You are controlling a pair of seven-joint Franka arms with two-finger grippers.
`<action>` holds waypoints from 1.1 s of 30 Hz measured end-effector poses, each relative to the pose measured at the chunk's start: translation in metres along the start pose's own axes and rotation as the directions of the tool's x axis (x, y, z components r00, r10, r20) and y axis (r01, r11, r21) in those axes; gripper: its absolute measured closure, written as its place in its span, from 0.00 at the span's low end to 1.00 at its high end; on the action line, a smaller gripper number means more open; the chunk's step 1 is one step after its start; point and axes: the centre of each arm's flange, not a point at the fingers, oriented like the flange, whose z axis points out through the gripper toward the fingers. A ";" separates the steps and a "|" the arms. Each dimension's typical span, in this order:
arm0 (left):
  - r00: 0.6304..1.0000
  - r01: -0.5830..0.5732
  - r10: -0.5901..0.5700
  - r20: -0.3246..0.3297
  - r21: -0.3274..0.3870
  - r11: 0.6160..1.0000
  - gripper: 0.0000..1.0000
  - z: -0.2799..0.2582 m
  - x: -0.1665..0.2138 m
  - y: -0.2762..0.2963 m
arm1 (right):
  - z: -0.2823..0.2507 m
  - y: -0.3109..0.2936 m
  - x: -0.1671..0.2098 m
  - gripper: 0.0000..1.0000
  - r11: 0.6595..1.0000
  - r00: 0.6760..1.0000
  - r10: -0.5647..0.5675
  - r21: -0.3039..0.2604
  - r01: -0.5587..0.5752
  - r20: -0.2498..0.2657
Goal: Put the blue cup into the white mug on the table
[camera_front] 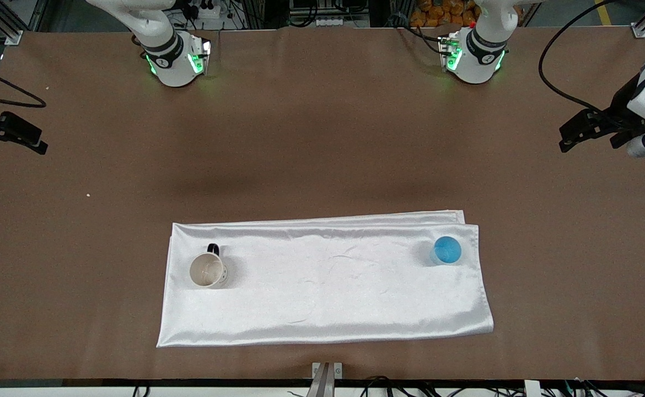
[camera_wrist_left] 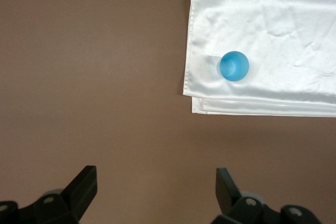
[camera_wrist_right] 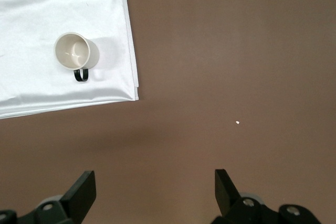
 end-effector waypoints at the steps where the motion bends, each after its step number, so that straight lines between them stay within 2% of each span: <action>1: 1.000 0.000 0.000 0.000 0.000 1.000 0.00 0.000 0.000 0.000 | 0.001 0.000 0.000 0.00 1.000 1.000 0.000 0.000 0.000 0.008; 9: 1.000 0.000 0.000 0.000 0.000 1.000 0.00 0.000 0.000 0.000 | 0.012 -0.005 0.002 0.00 1.000 0.999 -0.006 -0.002 0.006 0.045; 17: 1.000 -0.007 0.007 0.020 0.000 1.000 0.00 0.011 0.004 0.002 | 0.020 -0.006 0.006 0.00 1.000 0.998 -0.004 -0.002 0.004 0.060; 33: 0.995 -0.081 0.083 0.057 -0.034 0.996 0.00 0.106 0.049 0.050 | 0.041 -0.027 0.020 0.00 0.999 0.997 -0.040 0.002 0.040 0.062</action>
